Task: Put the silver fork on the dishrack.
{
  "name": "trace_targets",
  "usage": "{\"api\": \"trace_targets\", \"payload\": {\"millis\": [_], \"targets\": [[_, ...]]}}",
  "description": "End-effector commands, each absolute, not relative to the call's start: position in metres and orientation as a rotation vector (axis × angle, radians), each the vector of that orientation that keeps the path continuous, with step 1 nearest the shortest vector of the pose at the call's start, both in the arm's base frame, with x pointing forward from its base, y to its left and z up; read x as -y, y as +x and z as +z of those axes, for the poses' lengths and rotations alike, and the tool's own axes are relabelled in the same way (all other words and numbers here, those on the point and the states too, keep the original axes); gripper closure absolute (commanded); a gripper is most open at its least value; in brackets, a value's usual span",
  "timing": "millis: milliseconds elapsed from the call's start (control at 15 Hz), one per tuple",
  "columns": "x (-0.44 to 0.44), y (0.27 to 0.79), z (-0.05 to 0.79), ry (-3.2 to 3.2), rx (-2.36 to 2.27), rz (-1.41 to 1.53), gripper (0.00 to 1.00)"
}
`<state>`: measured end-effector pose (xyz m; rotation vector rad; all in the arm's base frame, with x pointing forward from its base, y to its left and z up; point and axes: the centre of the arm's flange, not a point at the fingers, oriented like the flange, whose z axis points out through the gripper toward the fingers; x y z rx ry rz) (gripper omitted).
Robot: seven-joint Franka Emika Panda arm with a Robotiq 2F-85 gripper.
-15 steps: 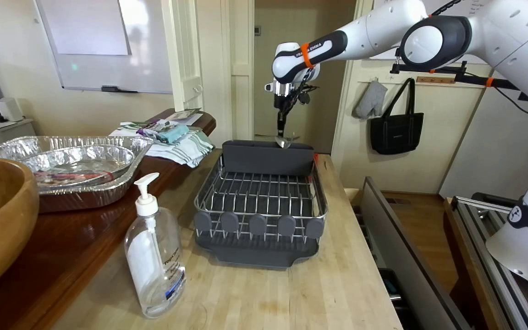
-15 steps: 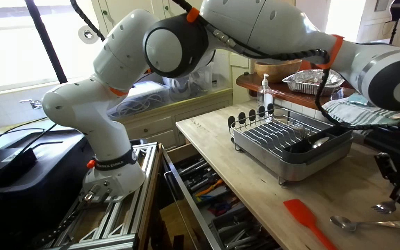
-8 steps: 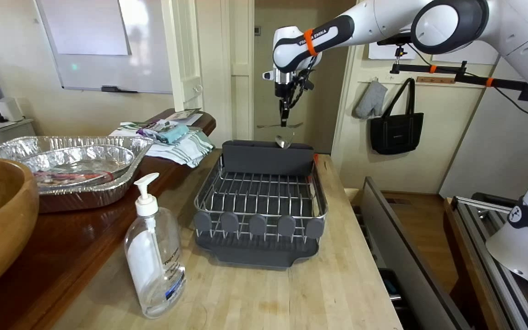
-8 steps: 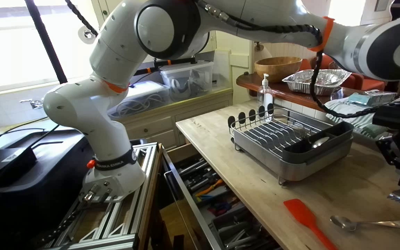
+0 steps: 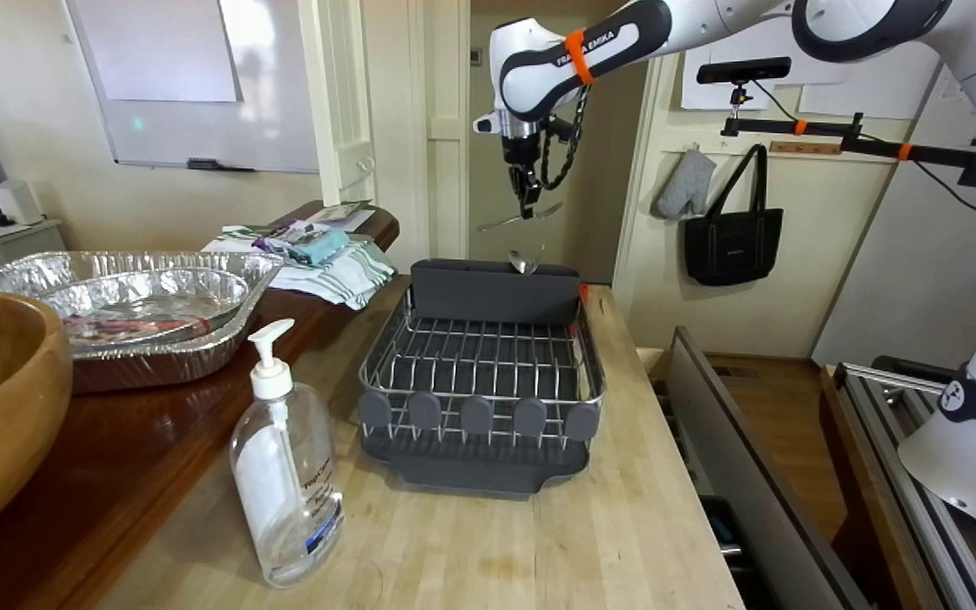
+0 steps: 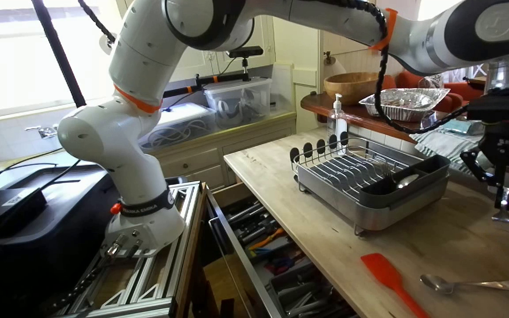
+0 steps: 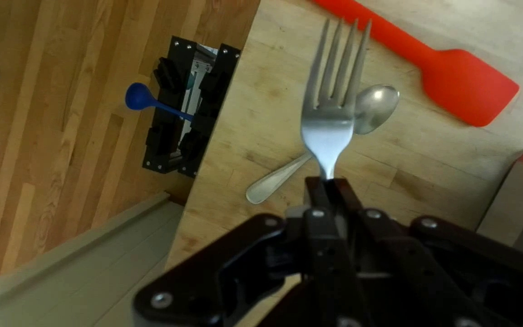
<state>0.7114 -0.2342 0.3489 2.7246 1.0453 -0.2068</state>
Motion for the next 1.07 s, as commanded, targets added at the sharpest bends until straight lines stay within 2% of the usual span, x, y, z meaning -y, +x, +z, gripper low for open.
{"api": "trace_targets", "payload": {"millis": [0,1000], "targets": [[0.207,0.685,0.361,2.619,-1.174,-0.317,0.98],[0.152,0.616,0.374,2.32,-1.595,-0.608,0.98]]}}
